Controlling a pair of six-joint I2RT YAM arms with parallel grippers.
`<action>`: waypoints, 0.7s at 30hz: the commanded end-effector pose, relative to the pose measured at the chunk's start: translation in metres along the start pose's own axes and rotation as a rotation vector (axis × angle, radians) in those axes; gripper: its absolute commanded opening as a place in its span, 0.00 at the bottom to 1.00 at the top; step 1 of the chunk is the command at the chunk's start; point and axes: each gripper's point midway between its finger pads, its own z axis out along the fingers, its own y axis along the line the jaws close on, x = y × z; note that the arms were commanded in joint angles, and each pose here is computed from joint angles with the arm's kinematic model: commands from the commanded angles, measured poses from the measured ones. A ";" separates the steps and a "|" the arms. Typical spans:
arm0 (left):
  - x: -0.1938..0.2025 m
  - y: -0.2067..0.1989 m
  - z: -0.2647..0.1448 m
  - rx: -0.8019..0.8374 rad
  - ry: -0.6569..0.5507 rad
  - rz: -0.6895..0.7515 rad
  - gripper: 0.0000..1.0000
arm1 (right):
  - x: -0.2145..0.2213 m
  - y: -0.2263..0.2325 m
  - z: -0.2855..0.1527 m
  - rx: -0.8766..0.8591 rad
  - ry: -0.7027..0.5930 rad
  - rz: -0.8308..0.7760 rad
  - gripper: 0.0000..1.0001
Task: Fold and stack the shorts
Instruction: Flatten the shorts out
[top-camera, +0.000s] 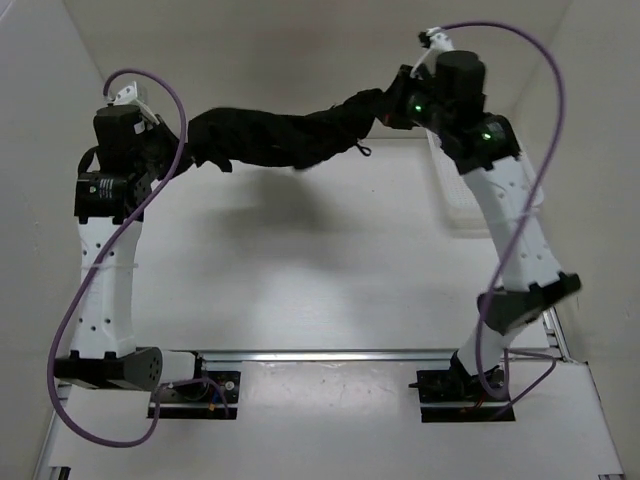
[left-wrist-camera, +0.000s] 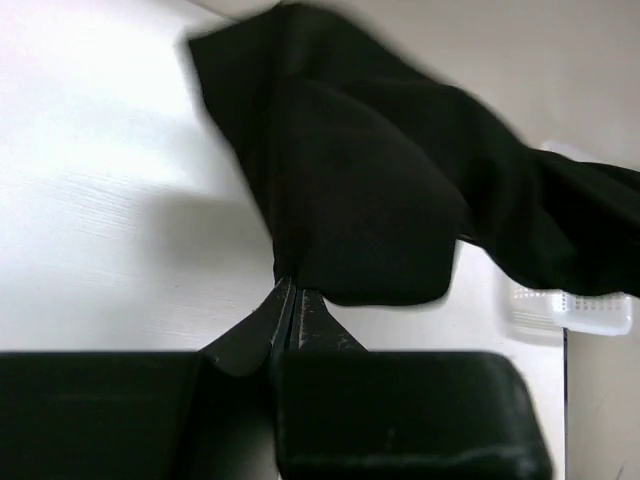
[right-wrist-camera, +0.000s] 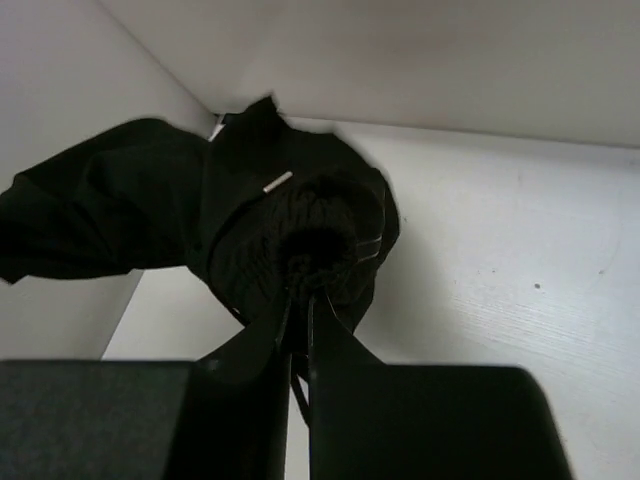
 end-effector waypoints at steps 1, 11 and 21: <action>0.016 0.003 -0.028 0.019 0.051 0.037 0.10 | -0.017 0.017 -0.057 -0.043 -0.092 -0.078 0.00; 0.198 0.081 -0.008 -0.081 0.428 -0.068 1.00 | 0.146 -0.112 -0.094 0.342 0.189 0.005 0.94; 0.208 0.096 -0.003 -0.155 0.468 -0.064 0.35 | 0.243 -0.138 -0.119 0.394 0.483 0.267 0.76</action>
